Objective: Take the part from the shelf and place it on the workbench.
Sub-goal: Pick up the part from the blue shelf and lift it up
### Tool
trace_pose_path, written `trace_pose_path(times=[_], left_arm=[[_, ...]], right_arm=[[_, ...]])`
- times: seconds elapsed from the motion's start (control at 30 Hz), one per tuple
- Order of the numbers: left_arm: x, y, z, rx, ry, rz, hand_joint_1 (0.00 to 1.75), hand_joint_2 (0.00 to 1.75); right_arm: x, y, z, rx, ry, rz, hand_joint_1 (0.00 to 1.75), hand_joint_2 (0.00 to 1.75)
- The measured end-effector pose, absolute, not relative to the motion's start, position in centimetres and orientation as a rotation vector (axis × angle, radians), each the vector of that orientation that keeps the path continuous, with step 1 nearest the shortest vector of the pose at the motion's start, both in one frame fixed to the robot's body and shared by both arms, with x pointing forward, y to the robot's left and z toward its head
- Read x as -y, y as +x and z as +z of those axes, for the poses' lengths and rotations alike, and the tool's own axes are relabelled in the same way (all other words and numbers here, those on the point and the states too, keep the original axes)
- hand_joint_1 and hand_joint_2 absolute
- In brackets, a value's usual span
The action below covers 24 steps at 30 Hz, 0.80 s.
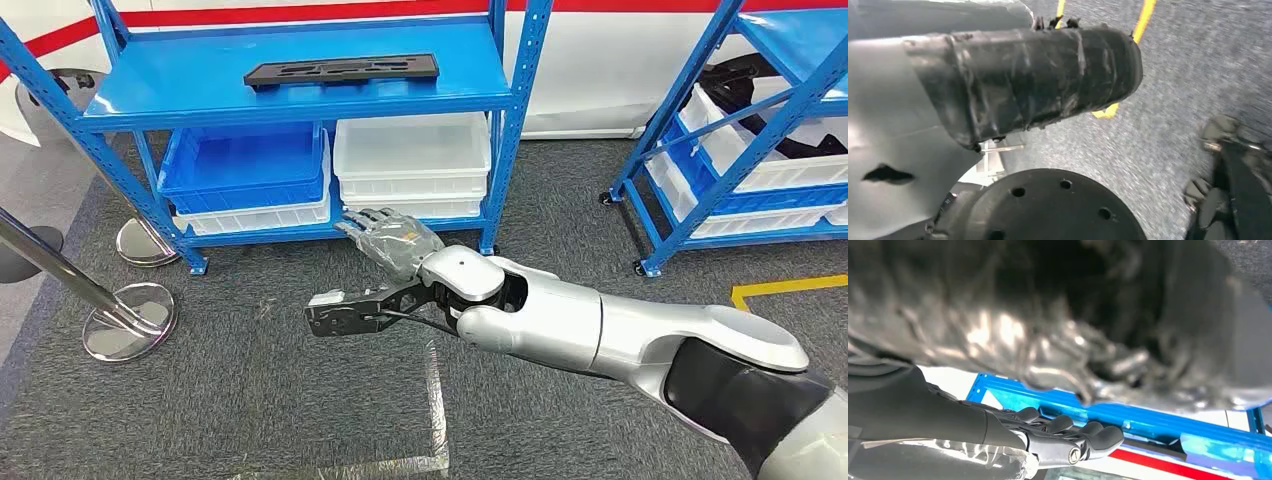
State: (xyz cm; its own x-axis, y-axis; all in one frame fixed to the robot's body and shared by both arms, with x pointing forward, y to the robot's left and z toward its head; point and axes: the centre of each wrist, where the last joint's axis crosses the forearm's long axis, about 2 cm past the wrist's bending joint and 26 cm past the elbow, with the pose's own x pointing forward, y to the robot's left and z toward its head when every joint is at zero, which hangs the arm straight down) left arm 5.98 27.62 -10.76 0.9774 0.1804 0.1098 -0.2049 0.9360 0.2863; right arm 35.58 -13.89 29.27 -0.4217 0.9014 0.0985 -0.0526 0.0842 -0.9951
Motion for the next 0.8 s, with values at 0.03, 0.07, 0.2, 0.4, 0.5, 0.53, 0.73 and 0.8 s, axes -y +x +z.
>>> trace_pose_path(times=[0.03, 0.07, 0.2, 0.4, 0.5, 0.53, 0.73, 0.8], left_arm=[[-27.63, 5.97, -10.76, 0.082, 0.301, 0.197, 0.0, 0.0], [-27.64, 5.96, -10.76, 0.082, 0.301, 0.197, 0.0, 0.0], [-27.73, 5.96, -10.76, 0.083, 0.302, 0.197, 0.0, 0.0], [-27.74, 5.93, -10.77, 0.084, 0.298, 0.196, 0.0, 0.0], [-27.75, 5.99, -10.76, 0.086, 0.297, 0.196, 0.0, 0.0], [-27.75, 5.99, -10.76, 0.087, 0.296, 0.195, 0.0, 0.0], [-27.7, 5.95, -10.77, 0.087, 0.292, 0.195, 0.0, 0.0], [-27.7, 6.04, -10.76, 0.089, 0.291, 0.195, 0.0, 0.0]], right_arm=[[13.89, 35.58, 29.27, 1.538, -0.874, 1.463, 0.0, 0.0], [13.89, 35.58, 29.27, 1.538, -0.874, 1.463, 0.0, 0.0], [13.89, 35.61, 29.32, 1.538, -0.876, 1.465, 0.0, 0.0], [13.89, 35.71, 29.61, 1.542, -0.884, 1.465, 0.0, 0.0], [13.89, 35.74, 29.65, 1.541, -0.887, 1.468, 0.0, 0.0], [13.89, 35.74, 29.61, 1.539, -0.887, 1.469, 0.0, 0.0], [13.88, 35.87, 29.91, 1.54, -0.897, 1.472, 0.0, 0.0], [13.87, 35.89, 29.97, 1.538, -0.899, 1.475, 0.0, 0.0]])
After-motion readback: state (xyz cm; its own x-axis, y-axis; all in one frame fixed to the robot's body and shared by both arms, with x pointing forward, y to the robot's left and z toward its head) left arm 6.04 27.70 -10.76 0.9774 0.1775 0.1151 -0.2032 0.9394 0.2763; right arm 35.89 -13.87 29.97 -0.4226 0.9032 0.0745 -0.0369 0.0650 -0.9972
